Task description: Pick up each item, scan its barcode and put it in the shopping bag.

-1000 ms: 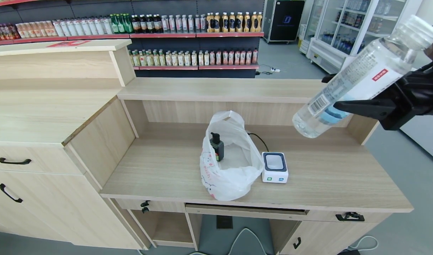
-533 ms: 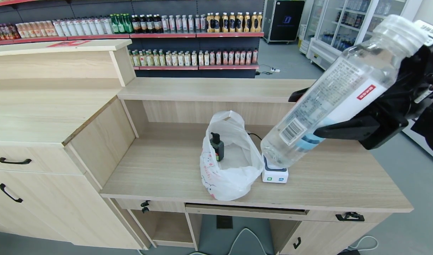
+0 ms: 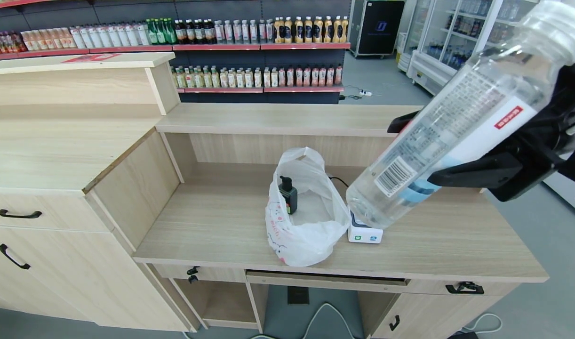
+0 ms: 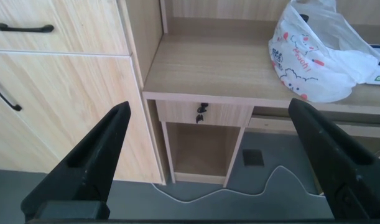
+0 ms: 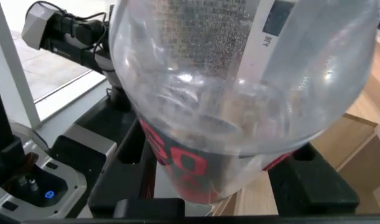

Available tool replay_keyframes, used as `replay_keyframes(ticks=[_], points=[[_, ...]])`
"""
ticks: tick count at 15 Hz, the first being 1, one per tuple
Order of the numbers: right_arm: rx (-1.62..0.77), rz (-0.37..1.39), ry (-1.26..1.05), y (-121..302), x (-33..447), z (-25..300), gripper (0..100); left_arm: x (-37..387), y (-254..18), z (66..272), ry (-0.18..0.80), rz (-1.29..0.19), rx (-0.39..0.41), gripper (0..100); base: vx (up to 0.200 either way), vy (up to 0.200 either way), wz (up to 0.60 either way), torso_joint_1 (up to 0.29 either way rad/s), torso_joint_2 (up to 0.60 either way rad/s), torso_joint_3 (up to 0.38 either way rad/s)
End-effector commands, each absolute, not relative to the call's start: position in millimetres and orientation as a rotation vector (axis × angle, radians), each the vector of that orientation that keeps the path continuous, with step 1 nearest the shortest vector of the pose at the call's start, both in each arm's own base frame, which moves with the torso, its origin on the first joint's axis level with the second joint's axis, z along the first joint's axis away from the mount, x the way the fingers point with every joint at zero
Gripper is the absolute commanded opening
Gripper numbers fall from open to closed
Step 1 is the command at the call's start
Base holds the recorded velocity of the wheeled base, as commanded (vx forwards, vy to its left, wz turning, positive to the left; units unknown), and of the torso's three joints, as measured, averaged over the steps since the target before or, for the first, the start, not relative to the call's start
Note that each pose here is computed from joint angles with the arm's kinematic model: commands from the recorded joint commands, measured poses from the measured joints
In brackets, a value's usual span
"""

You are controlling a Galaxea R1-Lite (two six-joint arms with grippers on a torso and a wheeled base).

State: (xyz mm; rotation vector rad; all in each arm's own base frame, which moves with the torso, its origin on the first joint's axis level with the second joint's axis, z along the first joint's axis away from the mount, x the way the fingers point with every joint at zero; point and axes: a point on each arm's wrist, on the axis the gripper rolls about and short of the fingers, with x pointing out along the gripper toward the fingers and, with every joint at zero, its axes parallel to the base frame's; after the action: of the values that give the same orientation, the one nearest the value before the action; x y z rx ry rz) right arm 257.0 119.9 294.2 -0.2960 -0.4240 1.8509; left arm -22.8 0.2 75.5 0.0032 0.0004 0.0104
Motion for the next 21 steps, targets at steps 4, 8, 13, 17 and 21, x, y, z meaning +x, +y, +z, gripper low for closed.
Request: replay_keyframes(ticks=[4,8,13,17,21], points=[[-0.37,1.909,-0.567,122.8,223.3,295.1,0,-22.8,0.2,75.5,0.0,0.011,0.003,100,0.0,0.0,0.0,0.0,0.0,0.0],[-0.446,1.917,-0.717,132.2,216.9,295.0,0,-22.8,0.2,75.5,0.0,0.011,0.003,100,0.0,0.0,0.0,0.0,0.0,0.0],[-0.488,1.908,-0.805,130.4,202.5,298.9,0,-22.8,0.2,75.5,0.0,0.011,0.003,100,0.0,0.0,0.0,0.0,0.0,0.0],[-0.626,1.768,-0.938,105.2,196.0,310.7,0,-22.8,0.2,75.5,0.0,0.011,0.003,100,0.0,0.0,0.0,0.0,0.0,0.0],[-0.673,1.738,-1.006,101.8,189.5,315.0,0,-22.8,0.2,75.5,0.0,0.011,0.003,100,0.0,0.0,0.0,0.0,0.0,0.0]])
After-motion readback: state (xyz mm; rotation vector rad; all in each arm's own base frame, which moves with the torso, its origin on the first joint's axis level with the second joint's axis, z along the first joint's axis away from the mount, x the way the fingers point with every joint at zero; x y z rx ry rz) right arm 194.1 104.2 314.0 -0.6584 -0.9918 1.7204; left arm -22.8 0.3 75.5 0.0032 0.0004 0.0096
